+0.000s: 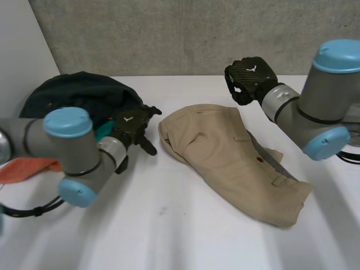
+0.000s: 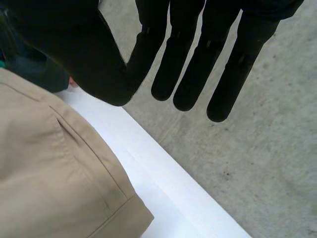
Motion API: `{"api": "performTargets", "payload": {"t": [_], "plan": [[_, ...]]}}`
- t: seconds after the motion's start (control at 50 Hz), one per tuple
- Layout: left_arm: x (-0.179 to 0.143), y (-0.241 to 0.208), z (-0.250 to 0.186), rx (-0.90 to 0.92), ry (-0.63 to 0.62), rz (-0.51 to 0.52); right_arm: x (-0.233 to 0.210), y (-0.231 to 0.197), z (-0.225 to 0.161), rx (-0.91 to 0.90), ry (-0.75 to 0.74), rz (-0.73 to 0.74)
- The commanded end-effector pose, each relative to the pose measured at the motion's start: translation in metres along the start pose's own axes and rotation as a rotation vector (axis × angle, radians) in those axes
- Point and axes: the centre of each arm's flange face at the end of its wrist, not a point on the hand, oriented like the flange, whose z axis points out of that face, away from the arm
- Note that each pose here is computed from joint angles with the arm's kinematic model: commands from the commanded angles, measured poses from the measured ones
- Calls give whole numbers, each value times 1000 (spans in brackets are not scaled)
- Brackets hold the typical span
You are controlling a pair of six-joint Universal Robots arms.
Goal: Fold the laundry.
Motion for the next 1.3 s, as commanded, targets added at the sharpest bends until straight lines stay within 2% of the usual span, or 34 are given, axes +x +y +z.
{"api": "performTargets", "payload": {"t": [0.02, 0.2, 0.38, 0.52, 0.62, 0.72, 0.8, 0.82, 0.96, 1.06, 1.14, 1.3], "plan": [[14, 5, 19, -58, 30, -70, -3, 6, -13, -37, 4, 8], [22, -3, 13, -51, 34, -57, 0, 28, 7, -58, 6, -4], [46, -66, -45, 34, 85, -32, -10, 42, 25, -47, -116, -39], [70, -74, -88, 35, 170, -6, -27, 58, 35, -33, -204, -101], [82, -57, -104, -13, 237, 83, -43, 70, 44, -21, -228, -144], [76, -53, -102, -2, 220, 197, -45, 64, 51, 21, -185, -203], [66, -64, -95, 60, 169, 267, -27, 22, 44, 84, -81, -241], [61, -68, -93, 80, 149, 277, -18, -4, 35, 122, -43, -249], [49, -140, -90, 369, 48, 368, 10, -99, -18, 269, 75, -298], [55, -188, -102, 529, 34, 382, 13, -132, -52, 293, 96, -304], [66, -219, -127, 633, 41, 392, 13, -158, -88, 277, 109, -300], [87, -298, -224, 944, 33, 413, 17, -224, -170, 346, 195, -300]]}}
